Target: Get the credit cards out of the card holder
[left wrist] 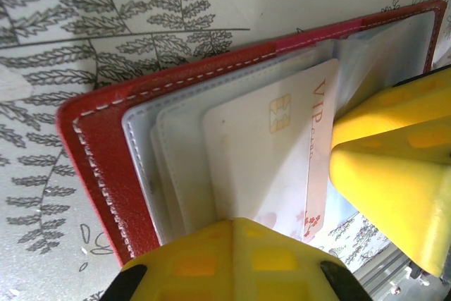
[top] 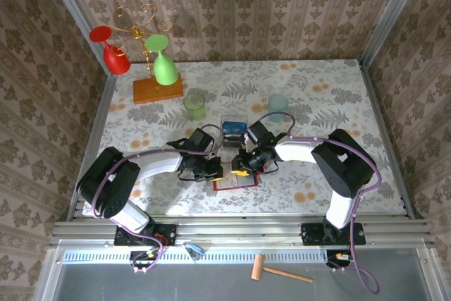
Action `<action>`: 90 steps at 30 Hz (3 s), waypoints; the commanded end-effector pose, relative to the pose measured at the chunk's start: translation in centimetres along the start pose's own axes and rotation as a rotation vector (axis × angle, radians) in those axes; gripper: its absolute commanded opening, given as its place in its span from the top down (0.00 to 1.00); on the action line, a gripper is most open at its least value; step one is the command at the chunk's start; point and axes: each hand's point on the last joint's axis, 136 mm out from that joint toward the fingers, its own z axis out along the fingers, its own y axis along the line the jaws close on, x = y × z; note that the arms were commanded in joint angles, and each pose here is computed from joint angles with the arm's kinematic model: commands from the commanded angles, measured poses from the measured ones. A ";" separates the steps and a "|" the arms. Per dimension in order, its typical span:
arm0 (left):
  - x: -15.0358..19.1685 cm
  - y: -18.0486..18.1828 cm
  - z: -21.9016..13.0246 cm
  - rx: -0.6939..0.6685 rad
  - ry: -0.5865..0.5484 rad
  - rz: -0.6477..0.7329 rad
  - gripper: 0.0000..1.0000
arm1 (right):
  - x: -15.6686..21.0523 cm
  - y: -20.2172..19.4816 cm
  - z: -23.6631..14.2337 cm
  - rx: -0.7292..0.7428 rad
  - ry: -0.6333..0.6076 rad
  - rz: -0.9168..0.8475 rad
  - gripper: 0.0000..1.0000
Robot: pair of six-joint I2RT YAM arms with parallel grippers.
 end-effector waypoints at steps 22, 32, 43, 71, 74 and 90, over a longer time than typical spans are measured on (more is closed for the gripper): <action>1.0 1.9 0.4 -0.077 0.042 -0.017 0.94 | 2.5 1.0 -0.5 -0.101 0.042 -0.037 0.86; -0.1 0.5 -1.7 -0.057 -0.026 0.005 0.90 | 2.2 -0.1 -0.3 -0.050 0.023 -0.011 0.82; 0.3 1.2 -0.9 -0.053 0.009 -0.003 0.90 | 2.0 -0.1 -0.1 -0.051 0.019 -0.008 0.81; 1.2 2.3 -0.4 -0.093 0.046 -0.009 0.91 | 2.1 -0.5 -1.4 -0.052 -0.013 -0.008 0.92; 1.3 2.4 -0.4 -0.094 0.047 -0.012 0.91 | 2.2 -0.8 -1.6 -0.048 -0.015 -0.005 0.92; 1.7 2.7 -0.8 -0.101 0.035 -0.025 0.91 | 2.7 -2.3 -4.1 -0.024 -0.033 -0.019 0.93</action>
